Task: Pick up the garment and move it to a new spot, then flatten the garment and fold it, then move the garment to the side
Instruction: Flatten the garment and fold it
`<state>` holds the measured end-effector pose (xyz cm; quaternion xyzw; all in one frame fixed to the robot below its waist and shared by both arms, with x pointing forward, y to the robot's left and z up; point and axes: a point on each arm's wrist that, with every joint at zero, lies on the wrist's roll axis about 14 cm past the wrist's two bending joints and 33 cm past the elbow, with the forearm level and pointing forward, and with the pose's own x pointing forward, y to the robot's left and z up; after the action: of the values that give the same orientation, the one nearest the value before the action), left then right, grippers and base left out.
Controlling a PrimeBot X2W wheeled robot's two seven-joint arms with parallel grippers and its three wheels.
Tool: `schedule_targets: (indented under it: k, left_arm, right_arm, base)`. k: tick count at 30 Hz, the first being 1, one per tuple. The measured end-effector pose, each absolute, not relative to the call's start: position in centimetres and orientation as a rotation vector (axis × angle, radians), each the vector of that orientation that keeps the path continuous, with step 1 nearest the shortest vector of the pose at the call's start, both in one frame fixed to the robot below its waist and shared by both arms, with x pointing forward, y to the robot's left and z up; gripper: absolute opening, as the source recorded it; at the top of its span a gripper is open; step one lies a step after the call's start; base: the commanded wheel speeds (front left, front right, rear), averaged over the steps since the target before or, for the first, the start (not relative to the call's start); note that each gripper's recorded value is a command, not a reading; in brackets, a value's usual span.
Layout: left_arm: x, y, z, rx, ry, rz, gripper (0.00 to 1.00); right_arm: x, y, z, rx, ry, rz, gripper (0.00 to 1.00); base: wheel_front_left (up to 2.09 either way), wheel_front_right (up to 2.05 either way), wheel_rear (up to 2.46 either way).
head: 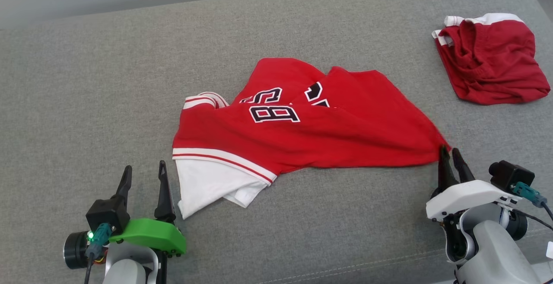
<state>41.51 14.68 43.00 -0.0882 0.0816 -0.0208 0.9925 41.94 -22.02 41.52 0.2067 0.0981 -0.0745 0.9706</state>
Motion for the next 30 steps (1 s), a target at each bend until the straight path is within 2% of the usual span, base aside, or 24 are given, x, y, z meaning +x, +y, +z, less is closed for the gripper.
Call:
schedule_targets:
  k: [9,15,30]
  left_arm:
    - [40.6,13.6,43.0,-0.189,0.171,-0.077,1.00]
    - [39.5,11.4,40.6,-0.190,0.280,-0.160,1.00]
    - [43.4,10.5,37.5,-0.113,0.439,-0.213,1.00]
  right_arm:
    - [41.2,-23.6,44.5,0.354,0.094,-0.171,1.00]
    - [40.7,-24.0,46.6,0.330,0.024,-0.167,1.00]
    - [40.1,-23.6,47.7,0.330,-0.005,-0.146,1.00]
  base:
    - [0.00,0.00,0.00]
    - [0.00,0.00,0.00]
    - [0.00,0.00,0.00]
